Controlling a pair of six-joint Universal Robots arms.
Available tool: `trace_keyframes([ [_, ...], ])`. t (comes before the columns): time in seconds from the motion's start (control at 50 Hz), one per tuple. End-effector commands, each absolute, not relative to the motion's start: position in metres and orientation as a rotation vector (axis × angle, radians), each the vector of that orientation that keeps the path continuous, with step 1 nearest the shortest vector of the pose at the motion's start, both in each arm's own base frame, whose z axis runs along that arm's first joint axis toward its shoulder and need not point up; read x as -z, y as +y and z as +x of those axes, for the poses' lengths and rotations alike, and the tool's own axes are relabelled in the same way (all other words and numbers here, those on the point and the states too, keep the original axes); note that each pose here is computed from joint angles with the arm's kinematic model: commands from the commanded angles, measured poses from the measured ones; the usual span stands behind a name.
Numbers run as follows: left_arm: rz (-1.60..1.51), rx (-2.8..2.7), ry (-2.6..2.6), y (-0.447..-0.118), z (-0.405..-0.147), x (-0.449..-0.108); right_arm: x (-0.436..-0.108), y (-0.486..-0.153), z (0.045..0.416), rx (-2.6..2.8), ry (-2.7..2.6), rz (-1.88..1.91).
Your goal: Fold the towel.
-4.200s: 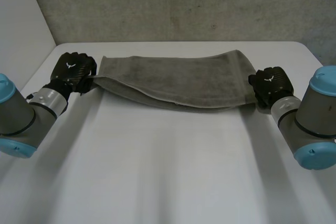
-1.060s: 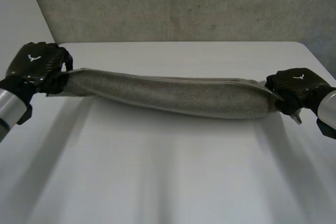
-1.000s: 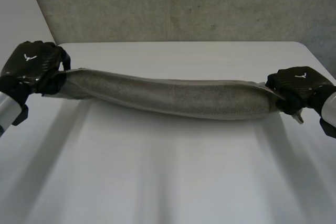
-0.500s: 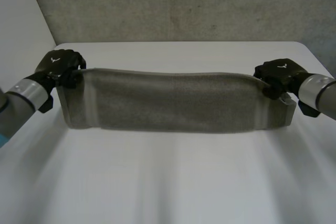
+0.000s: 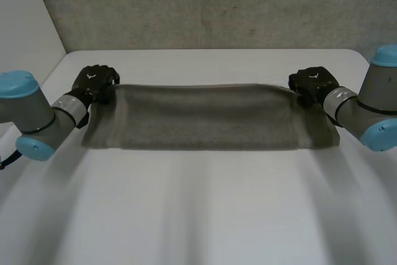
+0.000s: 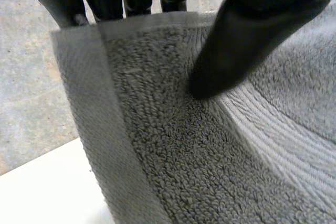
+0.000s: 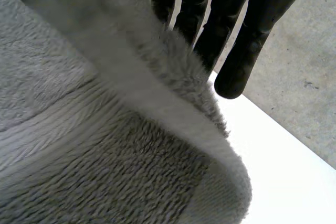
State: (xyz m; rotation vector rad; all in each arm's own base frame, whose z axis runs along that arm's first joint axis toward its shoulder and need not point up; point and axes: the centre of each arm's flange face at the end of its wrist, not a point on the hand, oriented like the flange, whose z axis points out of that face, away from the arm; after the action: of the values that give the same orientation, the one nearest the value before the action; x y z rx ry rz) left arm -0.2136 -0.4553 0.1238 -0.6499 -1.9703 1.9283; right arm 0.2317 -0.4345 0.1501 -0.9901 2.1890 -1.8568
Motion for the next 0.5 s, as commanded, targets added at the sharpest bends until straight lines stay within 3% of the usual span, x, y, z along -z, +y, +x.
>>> trace_keyframes([
  [0.02,-0.649,-1.938,-1.969,-0.458,-0.216,-0.121,-0.142,-0.441,0.231,1.883,2.230,-0.965],
  [0.18,-0.580,-2.052,-1.973,-0.468,-0.211,-0.145,-0.157,-0.447,0.230,1.994,2.214,-0.902],
  [0.28,-0.555,-2.104,-1.954,-0.465,-0.208,-0.173,-0.194,-0.443,0.229,2.046,2.148,-0.778],
  [0.38,-0.505,-2.098,-1.941,-0.443,-0.204,-0.208,-0.250,-0.422,0.222,2.112,2.053,-0.665],
  [0.5,-0.457,-2.058,-1.944,-0.417,-0.202,-0.223,-0.262,-0.397,0.218,2.088,2.063,-0.675],
])
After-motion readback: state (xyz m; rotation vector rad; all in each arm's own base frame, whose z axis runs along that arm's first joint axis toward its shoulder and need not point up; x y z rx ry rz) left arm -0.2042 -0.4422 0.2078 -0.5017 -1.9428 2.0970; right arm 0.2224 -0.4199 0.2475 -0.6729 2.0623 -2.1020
